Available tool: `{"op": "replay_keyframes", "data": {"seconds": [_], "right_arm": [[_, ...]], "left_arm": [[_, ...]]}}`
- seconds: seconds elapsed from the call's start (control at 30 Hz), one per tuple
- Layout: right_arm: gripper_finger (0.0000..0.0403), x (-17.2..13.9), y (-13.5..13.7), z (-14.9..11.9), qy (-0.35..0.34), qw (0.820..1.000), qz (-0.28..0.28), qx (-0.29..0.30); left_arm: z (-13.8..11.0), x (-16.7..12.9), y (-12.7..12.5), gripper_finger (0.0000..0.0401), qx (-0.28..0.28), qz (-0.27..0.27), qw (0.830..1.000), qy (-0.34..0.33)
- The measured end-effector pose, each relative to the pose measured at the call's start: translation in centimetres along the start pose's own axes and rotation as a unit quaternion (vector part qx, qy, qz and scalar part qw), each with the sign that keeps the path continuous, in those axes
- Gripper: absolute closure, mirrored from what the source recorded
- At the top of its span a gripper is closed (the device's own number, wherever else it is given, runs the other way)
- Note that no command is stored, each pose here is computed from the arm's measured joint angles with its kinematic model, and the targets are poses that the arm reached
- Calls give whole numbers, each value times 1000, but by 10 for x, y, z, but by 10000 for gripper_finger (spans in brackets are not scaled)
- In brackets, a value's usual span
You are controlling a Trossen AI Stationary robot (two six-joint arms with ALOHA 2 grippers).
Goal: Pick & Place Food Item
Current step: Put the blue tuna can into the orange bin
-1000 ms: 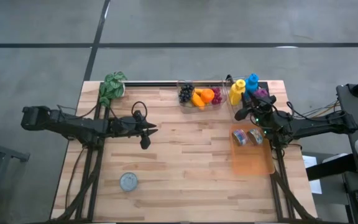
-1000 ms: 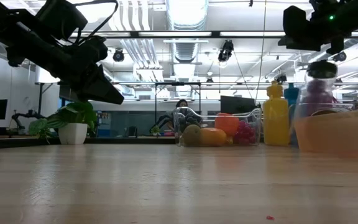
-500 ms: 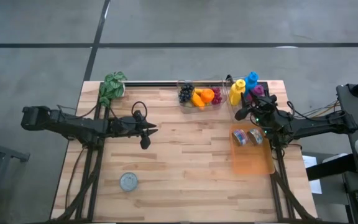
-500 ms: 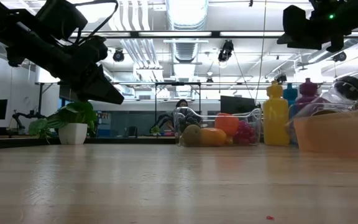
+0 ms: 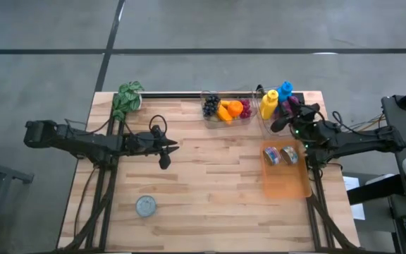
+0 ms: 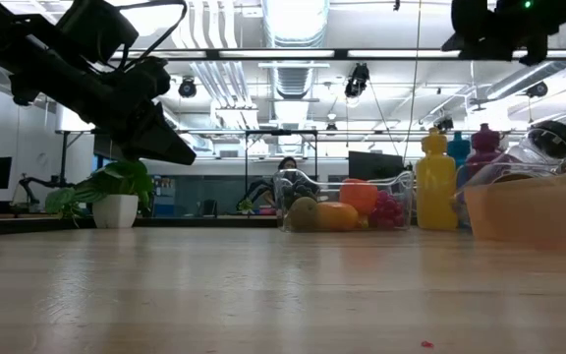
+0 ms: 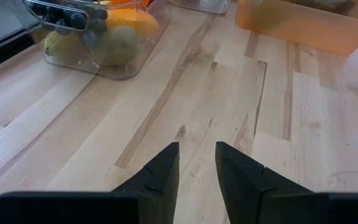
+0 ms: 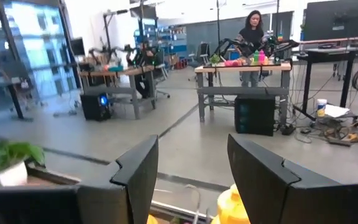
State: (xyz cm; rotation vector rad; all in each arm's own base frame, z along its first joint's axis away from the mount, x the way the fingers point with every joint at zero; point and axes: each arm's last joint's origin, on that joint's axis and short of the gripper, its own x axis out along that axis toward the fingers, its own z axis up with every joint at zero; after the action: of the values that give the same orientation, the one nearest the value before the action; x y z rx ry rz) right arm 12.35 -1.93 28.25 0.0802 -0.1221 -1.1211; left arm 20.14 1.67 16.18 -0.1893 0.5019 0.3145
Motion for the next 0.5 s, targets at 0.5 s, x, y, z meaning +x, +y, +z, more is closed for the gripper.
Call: {"op": "replay_keyframes", "data": {"seconds": [0.5], "right_arm": [[323,2,25,28,129,967,210,-61]], "left_arm": [[20,-7,-30,292,52,-130,990,4]]}}
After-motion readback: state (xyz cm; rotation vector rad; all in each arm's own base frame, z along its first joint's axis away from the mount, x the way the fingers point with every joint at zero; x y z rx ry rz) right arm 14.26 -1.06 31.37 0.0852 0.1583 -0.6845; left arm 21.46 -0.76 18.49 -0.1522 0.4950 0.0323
